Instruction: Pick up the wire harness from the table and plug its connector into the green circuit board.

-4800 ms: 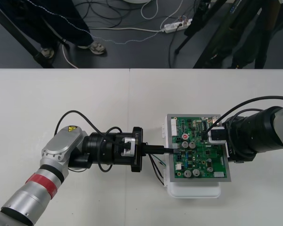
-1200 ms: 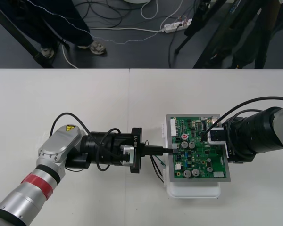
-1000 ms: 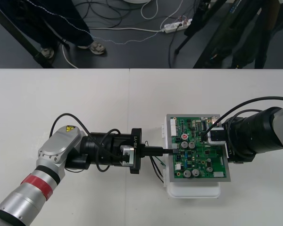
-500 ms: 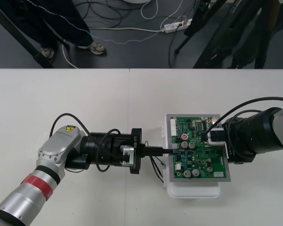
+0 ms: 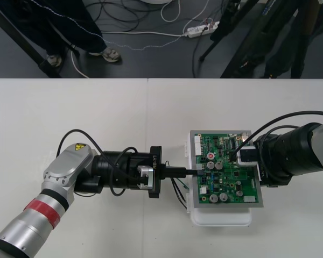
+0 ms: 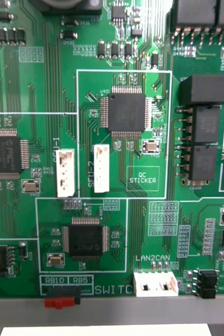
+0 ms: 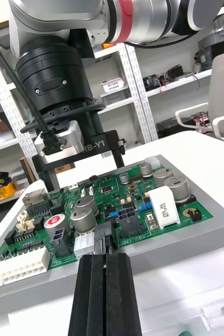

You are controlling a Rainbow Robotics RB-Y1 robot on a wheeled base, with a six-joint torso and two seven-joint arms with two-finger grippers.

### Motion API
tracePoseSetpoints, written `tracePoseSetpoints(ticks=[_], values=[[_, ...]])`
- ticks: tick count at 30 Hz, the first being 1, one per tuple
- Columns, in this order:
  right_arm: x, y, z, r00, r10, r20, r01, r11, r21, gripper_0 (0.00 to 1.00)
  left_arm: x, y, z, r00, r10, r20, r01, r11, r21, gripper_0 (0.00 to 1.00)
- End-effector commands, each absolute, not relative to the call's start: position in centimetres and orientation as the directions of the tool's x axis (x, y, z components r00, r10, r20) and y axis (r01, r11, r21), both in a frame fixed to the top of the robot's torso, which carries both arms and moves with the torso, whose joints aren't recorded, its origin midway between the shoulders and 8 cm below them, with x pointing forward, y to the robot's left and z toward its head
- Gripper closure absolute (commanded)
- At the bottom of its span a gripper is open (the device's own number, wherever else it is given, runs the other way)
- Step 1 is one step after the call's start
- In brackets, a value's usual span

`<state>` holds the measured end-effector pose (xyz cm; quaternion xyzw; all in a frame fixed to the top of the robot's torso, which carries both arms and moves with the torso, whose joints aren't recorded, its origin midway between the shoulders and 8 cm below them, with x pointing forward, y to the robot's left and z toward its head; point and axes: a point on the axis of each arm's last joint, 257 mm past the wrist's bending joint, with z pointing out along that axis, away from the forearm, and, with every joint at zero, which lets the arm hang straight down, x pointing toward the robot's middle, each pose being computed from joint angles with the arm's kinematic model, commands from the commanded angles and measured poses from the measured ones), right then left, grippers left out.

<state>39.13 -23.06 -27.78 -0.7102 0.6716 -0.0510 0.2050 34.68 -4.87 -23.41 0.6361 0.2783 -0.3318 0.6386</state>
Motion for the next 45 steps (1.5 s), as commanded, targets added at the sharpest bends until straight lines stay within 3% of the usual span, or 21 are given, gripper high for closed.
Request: tracePoseSetpoints(ticks=[1, 45], values=[[38.2, -21.8, -28.1, 0.145, -0.968, -0.206, -0.933, -0.064, -0.355, 0.00, 34.4, -5.4, -23.3, 0.658, -0.066, -0.750, 0.750, -0.031, 0.661, 1.00], [38.2, -21.9, -28.2, 0.146, -0.968, -0.206, -0.933, -0.065, -0.354, 0.00, 34.3, -8.6, -21.4, 0.668, -0.110, -0.736, 0.740, -0.012, 0.673, 1.00]])
